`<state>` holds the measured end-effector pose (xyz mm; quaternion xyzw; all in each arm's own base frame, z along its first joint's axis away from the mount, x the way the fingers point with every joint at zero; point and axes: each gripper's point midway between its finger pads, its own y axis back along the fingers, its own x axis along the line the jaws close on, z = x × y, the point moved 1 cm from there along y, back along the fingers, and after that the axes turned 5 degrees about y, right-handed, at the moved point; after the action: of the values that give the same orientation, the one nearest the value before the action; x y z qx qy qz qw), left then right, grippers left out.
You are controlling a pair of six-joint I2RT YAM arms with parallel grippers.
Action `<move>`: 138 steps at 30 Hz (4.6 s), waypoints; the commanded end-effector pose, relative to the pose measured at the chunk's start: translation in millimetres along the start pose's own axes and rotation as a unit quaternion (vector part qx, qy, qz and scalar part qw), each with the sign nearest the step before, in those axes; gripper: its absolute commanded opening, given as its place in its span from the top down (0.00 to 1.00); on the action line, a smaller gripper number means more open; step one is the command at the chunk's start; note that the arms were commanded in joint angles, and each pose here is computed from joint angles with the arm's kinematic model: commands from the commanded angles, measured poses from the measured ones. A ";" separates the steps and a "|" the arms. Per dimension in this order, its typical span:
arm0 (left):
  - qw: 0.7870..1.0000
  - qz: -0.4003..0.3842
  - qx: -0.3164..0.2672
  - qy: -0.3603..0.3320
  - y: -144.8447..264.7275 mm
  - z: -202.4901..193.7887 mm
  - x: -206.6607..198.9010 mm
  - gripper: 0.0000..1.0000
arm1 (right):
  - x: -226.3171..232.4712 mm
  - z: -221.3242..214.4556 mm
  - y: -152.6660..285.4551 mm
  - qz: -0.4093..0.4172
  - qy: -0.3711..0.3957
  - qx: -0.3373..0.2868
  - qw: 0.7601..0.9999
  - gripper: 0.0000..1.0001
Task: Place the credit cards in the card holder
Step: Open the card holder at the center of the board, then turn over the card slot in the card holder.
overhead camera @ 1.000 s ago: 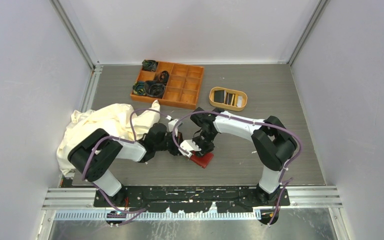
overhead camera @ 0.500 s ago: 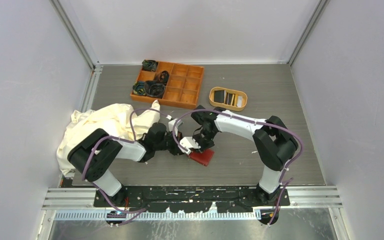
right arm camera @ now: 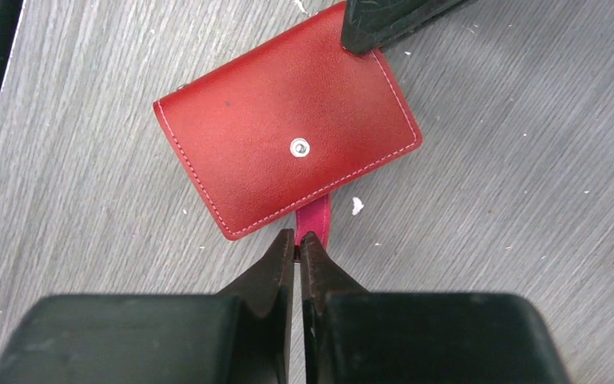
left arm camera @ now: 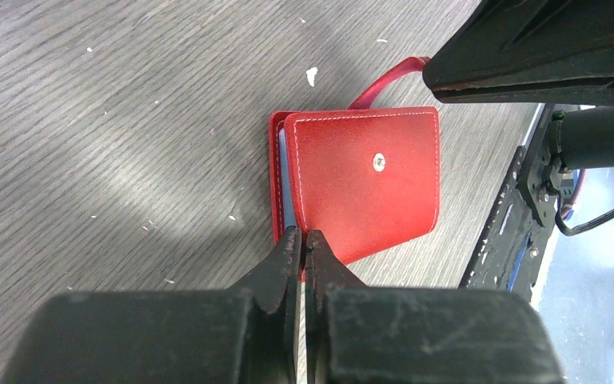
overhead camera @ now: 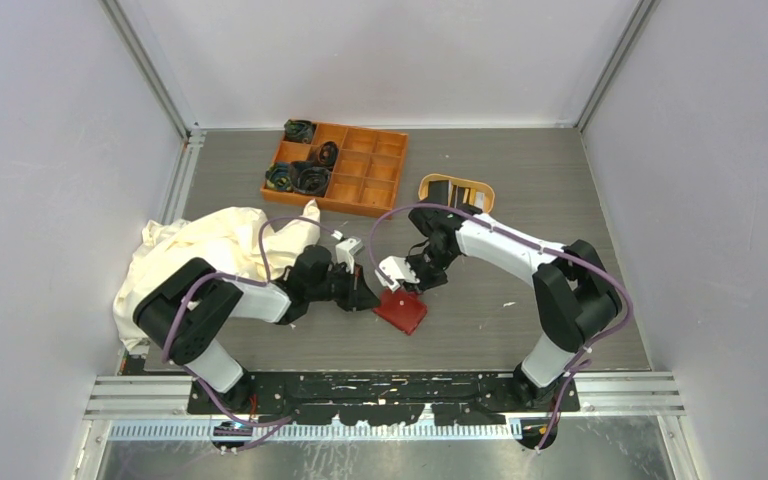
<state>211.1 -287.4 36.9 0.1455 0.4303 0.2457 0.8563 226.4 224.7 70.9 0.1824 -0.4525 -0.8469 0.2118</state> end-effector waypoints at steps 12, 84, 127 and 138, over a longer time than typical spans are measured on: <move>0.991 0.043 -0.123 -0.032 28.8 66.8 -17.0 0.42 | -17.8 4.2 61.3 -0.105 -0.190 -0.100 0.971 0.99; 0.984 0.176 -0.026 0.010 -20.2 12.2 19.8 1.00 | -7.0 -67.4 18.9 -0.029 -0.598 -0.009 0.801 0.73; 0.987 0.151 -0.032 0.040 -18.2 13.6 7.3 1.00 | 16.7 -58.2 -8.4 0.049 -0.643 0.039 0.764 0.52; 0.988 0.145 -0.031 0.046 -18.3 12.4 4.8 1.00 | -0.6 -42.1 22.8 0.009 -0.628 -0.013 0.778 0.52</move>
<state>235.6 -299.4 30.0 0.1697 0.4269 0.3999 0.7931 240.5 177.5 36.7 -0.4199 -0.5162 -0.7405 -0.0944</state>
